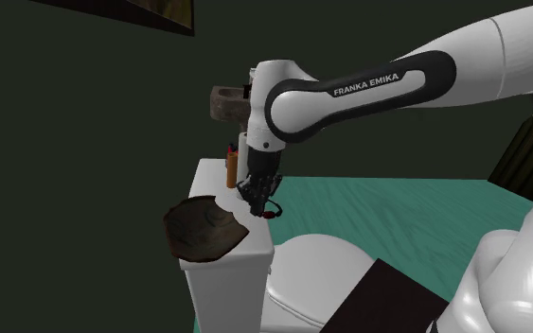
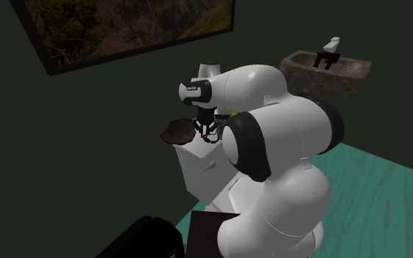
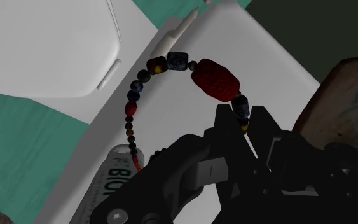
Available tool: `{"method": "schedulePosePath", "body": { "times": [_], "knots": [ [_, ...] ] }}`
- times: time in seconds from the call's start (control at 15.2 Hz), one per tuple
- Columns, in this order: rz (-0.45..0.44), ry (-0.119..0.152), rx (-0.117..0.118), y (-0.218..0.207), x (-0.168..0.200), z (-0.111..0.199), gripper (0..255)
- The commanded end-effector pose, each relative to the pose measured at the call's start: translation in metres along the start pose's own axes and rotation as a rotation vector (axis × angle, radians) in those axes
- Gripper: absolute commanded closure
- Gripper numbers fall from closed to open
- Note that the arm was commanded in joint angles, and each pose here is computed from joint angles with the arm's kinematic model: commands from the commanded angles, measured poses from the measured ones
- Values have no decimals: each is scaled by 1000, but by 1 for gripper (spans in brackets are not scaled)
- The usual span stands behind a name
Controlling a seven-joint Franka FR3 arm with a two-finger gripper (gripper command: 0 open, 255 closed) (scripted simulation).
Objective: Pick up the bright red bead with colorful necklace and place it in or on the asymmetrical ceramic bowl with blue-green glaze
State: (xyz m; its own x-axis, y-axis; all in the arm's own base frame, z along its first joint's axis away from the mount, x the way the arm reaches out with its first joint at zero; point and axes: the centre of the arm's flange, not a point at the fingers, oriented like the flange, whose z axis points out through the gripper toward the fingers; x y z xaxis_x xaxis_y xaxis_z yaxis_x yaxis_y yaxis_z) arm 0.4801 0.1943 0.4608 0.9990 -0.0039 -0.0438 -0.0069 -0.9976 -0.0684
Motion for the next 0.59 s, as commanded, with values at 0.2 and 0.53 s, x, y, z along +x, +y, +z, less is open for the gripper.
{"method": "schedulePosePath", "body": {
  "times": [0.2,0.53],
  "knots": [
    [0,-1,0,-2,-1,-26,255],
    [0,-1,0,-3,-2,-53,255]
  ]
}}
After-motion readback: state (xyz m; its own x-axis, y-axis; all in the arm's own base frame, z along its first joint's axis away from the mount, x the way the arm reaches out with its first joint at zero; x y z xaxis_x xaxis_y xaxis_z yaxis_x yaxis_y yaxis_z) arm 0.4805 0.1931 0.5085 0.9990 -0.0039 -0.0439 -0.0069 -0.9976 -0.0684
